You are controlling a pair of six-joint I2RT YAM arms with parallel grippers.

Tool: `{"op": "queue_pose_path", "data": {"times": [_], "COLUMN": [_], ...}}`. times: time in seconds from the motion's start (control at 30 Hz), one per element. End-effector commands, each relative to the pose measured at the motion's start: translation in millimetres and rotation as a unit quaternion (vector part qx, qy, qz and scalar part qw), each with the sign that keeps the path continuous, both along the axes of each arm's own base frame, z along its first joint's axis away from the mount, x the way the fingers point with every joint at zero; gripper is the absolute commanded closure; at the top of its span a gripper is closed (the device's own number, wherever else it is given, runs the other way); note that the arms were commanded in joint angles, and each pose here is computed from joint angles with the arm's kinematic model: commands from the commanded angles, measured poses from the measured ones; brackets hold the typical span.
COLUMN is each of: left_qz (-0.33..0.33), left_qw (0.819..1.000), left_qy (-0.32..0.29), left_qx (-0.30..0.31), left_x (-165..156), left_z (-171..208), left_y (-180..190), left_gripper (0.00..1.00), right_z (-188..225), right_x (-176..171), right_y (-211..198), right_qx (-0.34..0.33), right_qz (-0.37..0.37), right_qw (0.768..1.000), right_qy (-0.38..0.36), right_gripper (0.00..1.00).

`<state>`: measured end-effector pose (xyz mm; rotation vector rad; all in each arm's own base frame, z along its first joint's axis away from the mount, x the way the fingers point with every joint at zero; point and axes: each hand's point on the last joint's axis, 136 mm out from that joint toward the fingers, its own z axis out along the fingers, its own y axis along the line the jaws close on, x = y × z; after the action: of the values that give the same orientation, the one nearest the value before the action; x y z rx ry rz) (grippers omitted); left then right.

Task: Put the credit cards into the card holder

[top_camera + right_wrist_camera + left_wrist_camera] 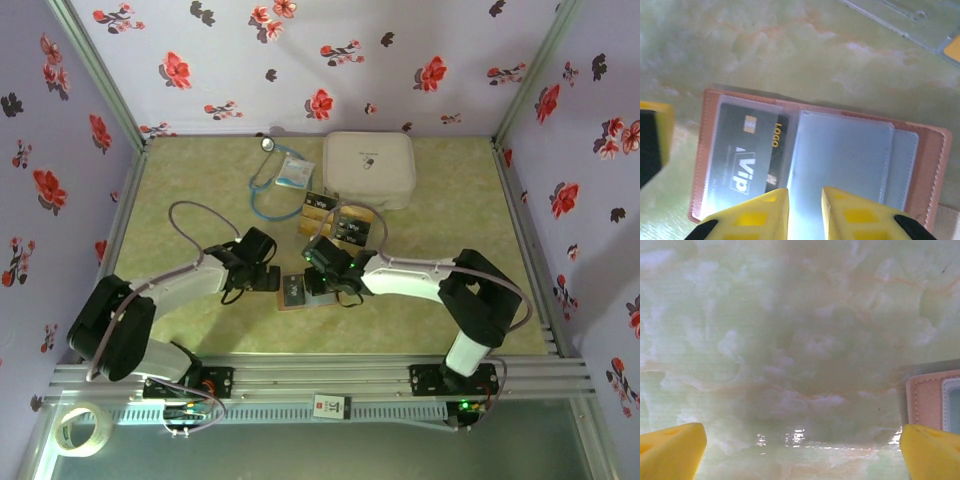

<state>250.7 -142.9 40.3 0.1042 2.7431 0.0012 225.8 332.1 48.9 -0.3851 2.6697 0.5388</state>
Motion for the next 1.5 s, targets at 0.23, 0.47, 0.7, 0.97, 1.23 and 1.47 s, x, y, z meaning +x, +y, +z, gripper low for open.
{"op": "queue_pose_path", "data": {"times": [0.23,0.47,0.7,0.97,1.23,1.47], "left_qz": [-0.020,-0.033,-0.046,-0.047,-0.053,-0.059], "left_qw": [1.000,0.999,0.997,0.996,0.995,0.995], "left_qy": [-0.015,-0.022,-0.025,-0.026,-0.024,-0.020], "left_qx": [-0.013,-0.032,-0.053,-0.077,-0.078,-0.075], "left_x": [2,-2,-11,-11,-12,-14], "left_z": [19,28,27,27,23,19], "left_y": [-4,-21,-46,-62,-69,-73], "left_gripper": [0.00,0.00,0.00,0.00,0.00,0.00], "right_z": [8,19,21,3,-2,-6], "right_x": [10,20,31,34,37,37], "right_y": [-30,-43,-39,-26,-23,-21], "right_qx": [0.026,0.094,0.132,0.147,0.144,0.136], "right_qz": [-0.048,-0.063,-0.058,-0.050,-0.048,-0.043], "right_qw": [0.998,0.994,0.989,0.987,0.987,0.988], "right_qy": [-0.011,0.001,0.024,0.051,0.058,0.061], "right_gripper": [0.78,0.79,0.80,0.83,0.85,0.86]}}
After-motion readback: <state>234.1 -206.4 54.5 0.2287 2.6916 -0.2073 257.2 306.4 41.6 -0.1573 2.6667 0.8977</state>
